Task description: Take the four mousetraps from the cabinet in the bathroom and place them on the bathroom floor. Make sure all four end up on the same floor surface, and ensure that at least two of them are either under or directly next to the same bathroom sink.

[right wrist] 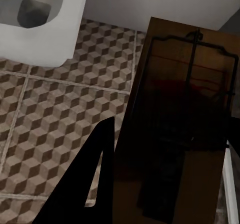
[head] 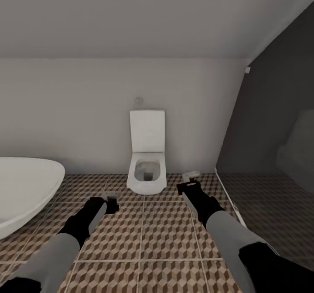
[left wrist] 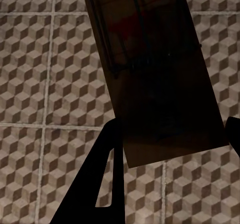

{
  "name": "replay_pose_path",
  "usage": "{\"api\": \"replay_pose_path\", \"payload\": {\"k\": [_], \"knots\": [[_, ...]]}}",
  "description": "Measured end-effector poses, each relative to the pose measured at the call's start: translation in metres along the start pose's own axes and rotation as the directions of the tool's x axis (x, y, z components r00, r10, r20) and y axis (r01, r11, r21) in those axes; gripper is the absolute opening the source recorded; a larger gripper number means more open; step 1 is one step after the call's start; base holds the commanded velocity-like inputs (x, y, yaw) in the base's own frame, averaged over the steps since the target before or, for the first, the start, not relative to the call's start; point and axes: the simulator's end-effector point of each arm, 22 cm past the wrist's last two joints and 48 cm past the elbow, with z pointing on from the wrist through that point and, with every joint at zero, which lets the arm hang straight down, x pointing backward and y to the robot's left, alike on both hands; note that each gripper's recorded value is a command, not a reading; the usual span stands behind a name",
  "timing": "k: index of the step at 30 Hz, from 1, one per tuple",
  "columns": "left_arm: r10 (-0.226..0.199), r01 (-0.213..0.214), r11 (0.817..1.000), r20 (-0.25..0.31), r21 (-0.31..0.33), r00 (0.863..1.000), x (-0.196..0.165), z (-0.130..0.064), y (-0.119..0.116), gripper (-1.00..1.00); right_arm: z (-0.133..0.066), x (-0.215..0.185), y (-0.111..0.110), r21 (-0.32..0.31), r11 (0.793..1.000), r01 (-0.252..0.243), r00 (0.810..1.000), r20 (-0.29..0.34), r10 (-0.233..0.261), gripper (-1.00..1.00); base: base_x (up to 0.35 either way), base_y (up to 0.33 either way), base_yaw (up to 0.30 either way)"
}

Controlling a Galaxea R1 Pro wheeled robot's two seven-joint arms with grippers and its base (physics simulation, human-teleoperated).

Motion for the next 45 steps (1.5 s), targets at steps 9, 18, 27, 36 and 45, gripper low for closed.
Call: {"api": "replay_pose_path", "payload": {"k": [9, 18, 27, 36, 45], "knots": [[0.000, 0.000, 1.000, -0.003, -0.001, 1.000, 0.009, 0.013, -0.001, -1.00, 0.010, 0.010, 0.004, -0.001, 1.000, 0.000, 1.000, 0.000, 0.000, -1.00, 0.000, 0.000, 0.000], [0.000, 0.000, 1.000, -0.002, -0.001, 1.000, 0.016, 0.025, -0.002, -1.00, 0.019, 0.020, 0.007, -0.002, 1.000, 0.000, 1.000, 0.001, 0.000, -1.00, 0.000, 0.000, 0.000], [0.000, 0.000, 1.000, -0.001, 0.000, 1.000, 0.024, 0.038, -0.003, -1.00, 0.029, 0.032, 0.011, -0.002, 1.000, 0.000, 1.000, 0.000, 0.000, -1.00, 0.000, 0.000, 0.000], [0.000, 0.000, 1.000, -0.001, 0.000, 1.000, 0.033, 0.050, -0.004, -1.00, 0.039, 0.044, 0.014, -0.002, 1.000, -0.001, 1.000, 0.000, 0.001, -1.00, 0.000, 0.000, 0.000], [0.002, -0.002, 1.000, -0.011, 0.001, 1.000, 0.047, 0.067, -0.007, -1.00, 0.052, 0.060, 0.019, -0.004, 1.000, 0.000, 1.000, -0.008, 0.000, -1.00, 0.000, 0.000, 0.000]]}}
